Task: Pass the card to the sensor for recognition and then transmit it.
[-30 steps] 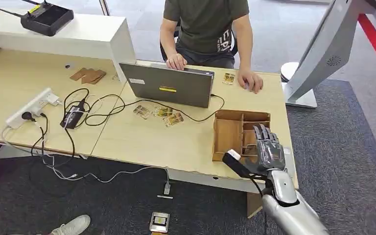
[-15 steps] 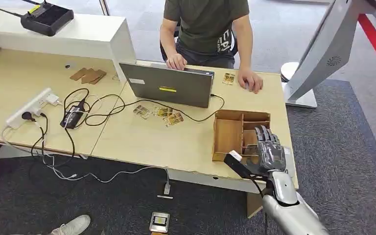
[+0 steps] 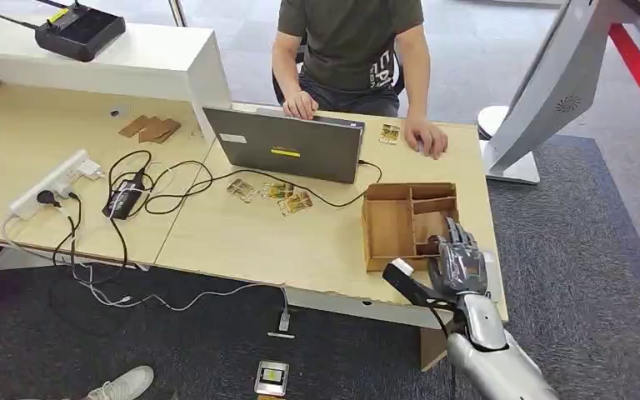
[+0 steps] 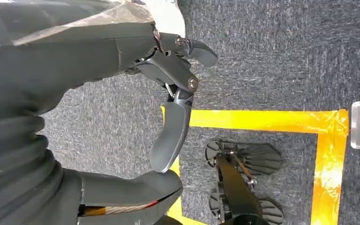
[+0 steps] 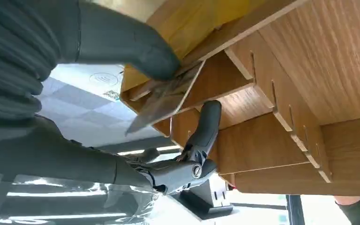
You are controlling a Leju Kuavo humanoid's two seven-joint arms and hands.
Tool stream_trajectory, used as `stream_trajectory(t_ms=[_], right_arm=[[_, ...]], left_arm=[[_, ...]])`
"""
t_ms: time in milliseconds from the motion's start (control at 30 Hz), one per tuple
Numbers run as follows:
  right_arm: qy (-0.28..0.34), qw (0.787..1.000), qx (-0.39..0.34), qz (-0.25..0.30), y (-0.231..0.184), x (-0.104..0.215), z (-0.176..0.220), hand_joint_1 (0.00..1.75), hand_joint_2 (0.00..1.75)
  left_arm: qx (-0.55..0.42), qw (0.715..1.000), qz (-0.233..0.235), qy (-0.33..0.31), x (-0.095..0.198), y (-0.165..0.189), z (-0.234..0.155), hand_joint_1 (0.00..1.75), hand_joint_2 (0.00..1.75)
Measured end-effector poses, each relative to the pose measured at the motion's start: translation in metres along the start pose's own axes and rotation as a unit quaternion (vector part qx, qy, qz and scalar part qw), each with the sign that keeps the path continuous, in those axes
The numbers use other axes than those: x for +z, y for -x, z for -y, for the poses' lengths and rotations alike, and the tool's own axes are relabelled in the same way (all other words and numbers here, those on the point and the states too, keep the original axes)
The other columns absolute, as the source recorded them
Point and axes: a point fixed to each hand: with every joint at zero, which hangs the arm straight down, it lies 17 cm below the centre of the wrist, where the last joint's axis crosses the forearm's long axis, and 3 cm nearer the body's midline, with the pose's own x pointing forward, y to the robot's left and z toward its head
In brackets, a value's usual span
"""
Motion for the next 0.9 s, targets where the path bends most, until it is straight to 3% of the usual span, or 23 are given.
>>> stream_trajectory(t_ms=[400, 900], right_arm=[[0.009, 1.0, 0.0, 0.001, -0.0018, -0.0067, 0.0066, 1.59, 1.75], [0.012, 1.0, 0.006, 0.0, -0.0079, -0.0085, 0.0116, 1.69, 1.75]], left_arm=[[0.003, 1.0, 0.002, -0.001, 0.0, -0.0002, -0.0004, 0.0, 1.75], [0.009, 1.0, 0.001, -0.005, 0.0005, 0.0024, -0.0019, 0.0, 1.75]])
